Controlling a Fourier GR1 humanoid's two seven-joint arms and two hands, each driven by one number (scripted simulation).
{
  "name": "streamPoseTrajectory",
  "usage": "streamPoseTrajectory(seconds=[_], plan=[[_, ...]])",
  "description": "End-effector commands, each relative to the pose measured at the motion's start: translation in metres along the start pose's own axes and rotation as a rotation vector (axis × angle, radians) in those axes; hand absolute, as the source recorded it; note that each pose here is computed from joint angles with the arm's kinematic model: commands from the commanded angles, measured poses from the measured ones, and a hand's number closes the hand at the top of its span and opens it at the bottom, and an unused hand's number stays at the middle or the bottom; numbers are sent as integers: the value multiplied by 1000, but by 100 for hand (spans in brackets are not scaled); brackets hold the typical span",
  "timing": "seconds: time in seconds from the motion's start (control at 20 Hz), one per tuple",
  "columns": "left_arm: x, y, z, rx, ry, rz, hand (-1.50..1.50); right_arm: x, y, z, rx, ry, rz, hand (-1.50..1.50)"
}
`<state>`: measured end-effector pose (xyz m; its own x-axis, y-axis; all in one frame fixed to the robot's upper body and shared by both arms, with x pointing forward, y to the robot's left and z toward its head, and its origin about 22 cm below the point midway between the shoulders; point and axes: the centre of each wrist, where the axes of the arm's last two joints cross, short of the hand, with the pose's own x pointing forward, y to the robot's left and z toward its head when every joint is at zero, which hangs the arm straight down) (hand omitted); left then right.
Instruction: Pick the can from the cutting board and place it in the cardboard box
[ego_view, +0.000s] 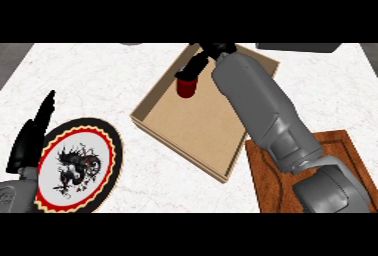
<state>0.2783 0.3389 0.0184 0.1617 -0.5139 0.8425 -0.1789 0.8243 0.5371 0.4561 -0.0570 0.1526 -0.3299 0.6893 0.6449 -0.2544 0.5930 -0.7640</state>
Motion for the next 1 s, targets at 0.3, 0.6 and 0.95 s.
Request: streamPoseTrajectory(seconds=[0.3,0.6,0.95], plan=[[1,4,0,6,-2,-13,0,-9,7,0,-85,-75,-132,-150],[-11,7,8,17,13,0,0,-27,7,5,-269,-136,-324,-150],[-19,11,15,15,26,-6,0,-65,-56,18,-304,-157,-480,-150]])
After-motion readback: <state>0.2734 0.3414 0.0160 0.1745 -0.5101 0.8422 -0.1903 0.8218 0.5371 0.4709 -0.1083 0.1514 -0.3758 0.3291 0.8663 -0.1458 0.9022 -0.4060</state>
